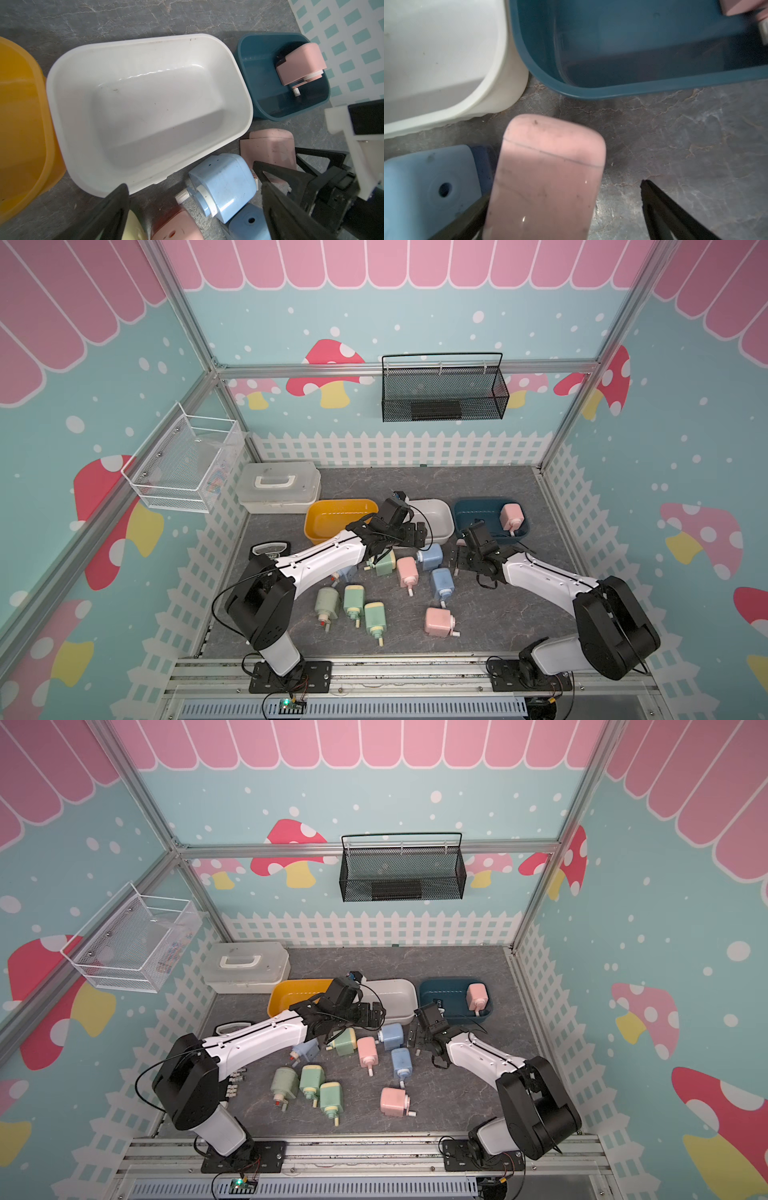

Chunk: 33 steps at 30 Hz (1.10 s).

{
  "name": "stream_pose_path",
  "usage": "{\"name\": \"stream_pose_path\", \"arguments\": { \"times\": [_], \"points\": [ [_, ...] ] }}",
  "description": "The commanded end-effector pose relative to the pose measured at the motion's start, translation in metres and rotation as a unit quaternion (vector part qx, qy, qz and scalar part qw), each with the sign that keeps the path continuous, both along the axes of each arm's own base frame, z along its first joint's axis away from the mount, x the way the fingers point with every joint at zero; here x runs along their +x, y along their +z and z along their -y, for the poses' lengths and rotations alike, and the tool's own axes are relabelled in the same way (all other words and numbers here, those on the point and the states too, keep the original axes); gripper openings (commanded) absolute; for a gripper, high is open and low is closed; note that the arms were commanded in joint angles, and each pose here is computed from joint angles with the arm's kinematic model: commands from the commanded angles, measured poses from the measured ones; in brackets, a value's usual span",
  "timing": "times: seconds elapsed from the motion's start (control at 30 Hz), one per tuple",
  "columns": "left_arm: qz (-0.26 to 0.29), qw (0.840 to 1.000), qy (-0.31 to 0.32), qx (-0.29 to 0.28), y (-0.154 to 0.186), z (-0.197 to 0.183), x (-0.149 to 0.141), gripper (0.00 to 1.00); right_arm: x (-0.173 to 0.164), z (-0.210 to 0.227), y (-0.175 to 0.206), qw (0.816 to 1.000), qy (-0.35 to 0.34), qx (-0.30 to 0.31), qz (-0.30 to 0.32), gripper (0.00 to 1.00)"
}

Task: Place the pencil sharpeners by color into the storage box
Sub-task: Pick up the pencil sharpener from the center of the board.

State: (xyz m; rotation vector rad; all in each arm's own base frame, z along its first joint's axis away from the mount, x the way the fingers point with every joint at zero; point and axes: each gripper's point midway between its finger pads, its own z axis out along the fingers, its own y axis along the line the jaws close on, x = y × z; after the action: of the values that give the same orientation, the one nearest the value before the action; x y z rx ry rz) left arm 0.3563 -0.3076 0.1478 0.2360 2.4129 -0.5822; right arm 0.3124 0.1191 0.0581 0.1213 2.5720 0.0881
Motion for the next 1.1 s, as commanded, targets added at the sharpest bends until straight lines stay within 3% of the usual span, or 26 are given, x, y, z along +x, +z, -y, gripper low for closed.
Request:
{"name": "stream_pose_path", "arguments": {
  "times": [0.0,0.3,0.43,0.67,0.8,0.93,1.0,1.07],
  "points": [
    [0.009,1.000,0.000,-0.013,0.009,0.007,0.007,0.99,-0.005,0.003,0.005,0.999,0.044,-0.032,0.002,0.99],
    [0.007,1.000,0.001,-0.014,0.009,0.007,0.006,0.99,-0.016,0.017,-0.001,0.999,0.021,-0.029,-0.001,0.95],
    [0.006,1.000,0.003,-0.013,0.007,0.006,0.006,0.99,-0.019,0.020,0.002,0.999,0.026,-0.024,0.012,0.77],
    [0.004,1.000,0.000,-0.013,0.006,0.008,0.007,0.99,-0.011,0.001,0.007,0.995,0.095,-0.012,0.026,0.81],
    [0.004,1.000,0.001,-0.010,0.004,0.007,0.007,0.99,-0.004,-0.007,0.012,0.988,0.146,-0.033,0.032,0.84],
    [0.002,1.000,0.003,-0.008,0.002,0.005,0.006,0.99,0.002,0.002,0.014,0.986,0.150,-0.072,0.035,0.83],
    [0.000,1.000,0.003,-0.008,0.001,0.005,0.006,0.99,0.005,0.004,0.015,0.985,0.150,-0.077,0.034,0.79],
    [0.001,1.000,0.005,-0.008,0.001,0.005,0.006,0.99,0.008,0.000,0.015,0.984,0.159,-0.069,0.036,0.68]
  ]
}}
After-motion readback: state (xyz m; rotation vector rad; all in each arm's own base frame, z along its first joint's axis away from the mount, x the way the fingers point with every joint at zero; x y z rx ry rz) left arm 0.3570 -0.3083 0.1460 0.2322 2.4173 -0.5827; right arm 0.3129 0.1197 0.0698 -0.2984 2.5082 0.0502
